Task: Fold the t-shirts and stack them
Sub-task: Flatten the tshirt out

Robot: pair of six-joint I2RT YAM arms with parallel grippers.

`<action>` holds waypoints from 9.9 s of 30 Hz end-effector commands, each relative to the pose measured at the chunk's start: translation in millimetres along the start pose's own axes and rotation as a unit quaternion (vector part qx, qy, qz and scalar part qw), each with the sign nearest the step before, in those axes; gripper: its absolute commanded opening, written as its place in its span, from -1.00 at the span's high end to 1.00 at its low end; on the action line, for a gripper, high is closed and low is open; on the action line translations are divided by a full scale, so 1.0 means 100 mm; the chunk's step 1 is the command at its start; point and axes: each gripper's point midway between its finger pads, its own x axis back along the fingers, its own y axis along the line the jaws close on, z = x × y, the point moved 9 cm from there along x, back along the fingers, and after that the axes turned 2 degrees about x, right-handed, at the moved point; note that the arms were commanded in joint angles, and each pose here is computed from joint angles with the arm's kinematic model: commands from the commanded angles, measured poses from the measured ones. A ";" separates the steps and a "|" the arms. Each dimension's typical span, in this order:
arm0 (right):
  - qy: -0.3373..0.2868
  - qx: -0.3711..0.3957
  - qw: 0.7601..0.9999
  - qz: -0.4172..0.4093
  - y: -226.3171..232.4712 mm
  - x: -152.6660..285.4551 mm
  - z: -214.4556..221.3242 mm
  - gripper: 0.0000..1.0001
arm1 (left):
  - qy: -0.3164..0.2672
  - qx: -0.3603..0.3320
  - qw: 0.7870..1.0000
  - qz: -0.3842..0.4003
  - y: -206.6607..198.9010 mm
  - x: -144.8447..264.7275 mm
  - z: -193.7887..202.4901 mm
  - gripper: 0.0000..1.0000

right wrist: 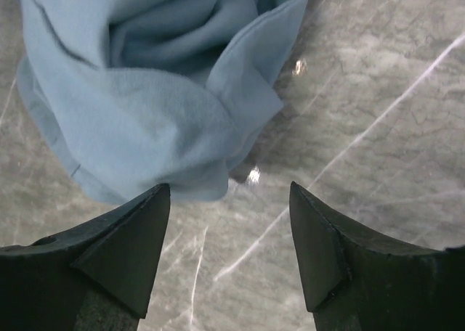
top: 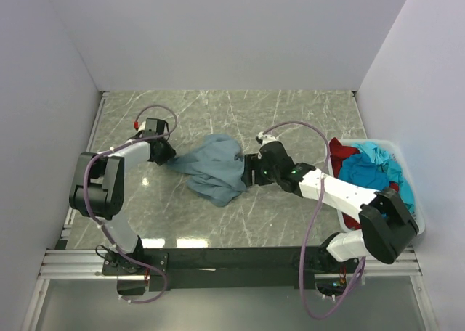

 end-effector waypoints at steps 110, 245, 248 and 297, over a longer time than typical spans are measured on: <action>-0.034 -0.188 0.958 0.213 -0.85 0.73 0.36 -0.74 | -0.048 -0.164 0.971 0.165 0.01 1.36 1.36 0.99; 0.174 0.002 0.982 0.066 0.19 0.69 1.22 -0.69 | -0.069 0.126 0.989 -0.042 1.16 0.79 0.56 0.99; 0.190 0.004 0.978 0.084 0.16 0.68 1.33 -0.69 | -0.066 0.126 0.989 -0.032 1.15 0.79 0.57 0.99; -0.472 0.019 0.880 0.049 0.33 3.40 -2.49 1.00 | -0.379 0.020 0.824 0.422 -0.65 4.06 -1.50 0.99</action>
